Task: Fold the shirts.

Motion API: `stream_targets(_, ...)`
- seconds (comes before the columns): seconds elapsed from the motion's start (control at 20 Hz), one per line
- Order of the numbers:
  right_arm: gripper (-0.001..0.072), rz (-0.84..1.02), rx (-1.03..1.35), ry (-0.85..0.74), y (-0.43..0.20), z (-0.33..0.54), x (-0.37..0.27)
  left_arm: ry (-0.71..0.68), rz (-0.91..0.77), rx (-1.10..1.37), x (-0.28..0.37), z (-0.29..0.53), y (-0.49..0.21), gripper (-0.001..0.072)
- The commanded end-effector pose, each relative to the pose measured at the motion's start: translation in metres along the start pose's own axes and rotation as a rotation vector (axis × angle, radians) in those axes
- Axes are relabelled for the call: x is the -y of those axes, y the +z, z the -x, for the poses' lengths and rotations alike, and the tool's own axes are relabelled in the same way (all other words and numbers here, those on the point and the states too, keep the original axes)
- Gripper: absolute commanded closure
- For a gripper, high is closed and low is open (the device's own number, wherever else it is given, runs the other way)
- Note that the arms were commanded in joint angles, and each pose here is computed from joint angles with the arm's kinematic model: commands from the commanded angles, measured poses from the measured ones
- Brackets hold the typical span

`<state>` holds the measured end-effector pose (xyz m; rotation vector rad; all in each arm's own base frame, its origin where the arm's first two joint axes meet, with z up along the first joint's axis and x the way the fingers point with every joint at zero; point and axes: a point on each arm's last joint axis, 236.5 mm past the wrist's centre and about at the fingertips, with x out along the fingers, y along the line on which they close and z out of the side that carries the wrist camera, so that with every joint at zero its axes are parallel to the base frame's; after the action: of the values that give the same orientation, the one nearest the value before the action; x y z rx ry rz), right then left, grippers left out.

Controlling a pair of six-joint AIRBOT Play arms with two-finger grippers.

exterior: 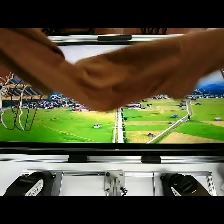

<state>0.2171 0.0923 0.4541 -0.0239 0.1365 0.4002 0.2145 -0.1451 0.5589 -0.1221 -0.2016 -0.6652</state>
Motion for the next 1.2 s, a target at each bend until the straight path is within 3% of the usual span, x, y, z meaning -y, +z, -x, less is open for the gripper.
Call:
stream_targets(0.0,0.0654,-0.01,-0.136,-0.098,-0.029,0.019,0.025,0.165,-0.027,-0.166,-0.03,0.019,-0.033,0.0668)
stream_targets(0.15,0.0654,0.012,-0.452,-0.273,-0.101,0.015,0.06,0.344,-0.003,-0.502,-0.088,0.029,-0.125,0.0668)
stream_targets(0.4,0.0654,0.063,-0.864,-0.329,-0.246,-0.026,0.062,0.403,0.183,-0.899,-0.14,0.023,-0.325,0.0667)
stream_targets(0.65,0.0654,0.014,-0.784,-0.353,-0.361,-0.115,0.058,0.488,0.395,-0.962,-0.186,-0.008,-0.475,0.0668)
stream_targets(0.9,0.0654,-0.024,-0.898,-0.383,-0.42,-0.144,0.053,0.513,0.545,-1.021,-0.223,-0.05,-0.547,0.0665)
stream_targets(0.95,0.0654,-0.03,-0.921,-0.378,-0.428,-0.146,0.05,0.504,0.594,-1.035,-0.221,-0.055,-0.558,0.0623)
stream_targets(1.0,0.0654,-0.039,-0.941,-0.374,-0.434,-0.146,0.047,0.488,0.649,-1.057,-0.215,-0.058,-0.567,0.0477)
stream_targets(1.05,0.0654,-0.05,-0.956,-0.369,-0.439,-0.147,0.045,0.465,0.706,-1.089,-0.204,-0.058,-0.574,0.0261)
stream_targets(1.1,0.0654,-0.059,-0.96,-0.365,-0.44,-0.146,0.043,0.438,0.741,-1.142,-0.194,-0.052,-0.576,0.0121)
stream_targets(1.15,0.0654,-0.066,-0.962,-0.363,-0.44,-0.146,0.041,0.421,0.747,-1.206,-0.19,-0.04,-0.573,0.0097)
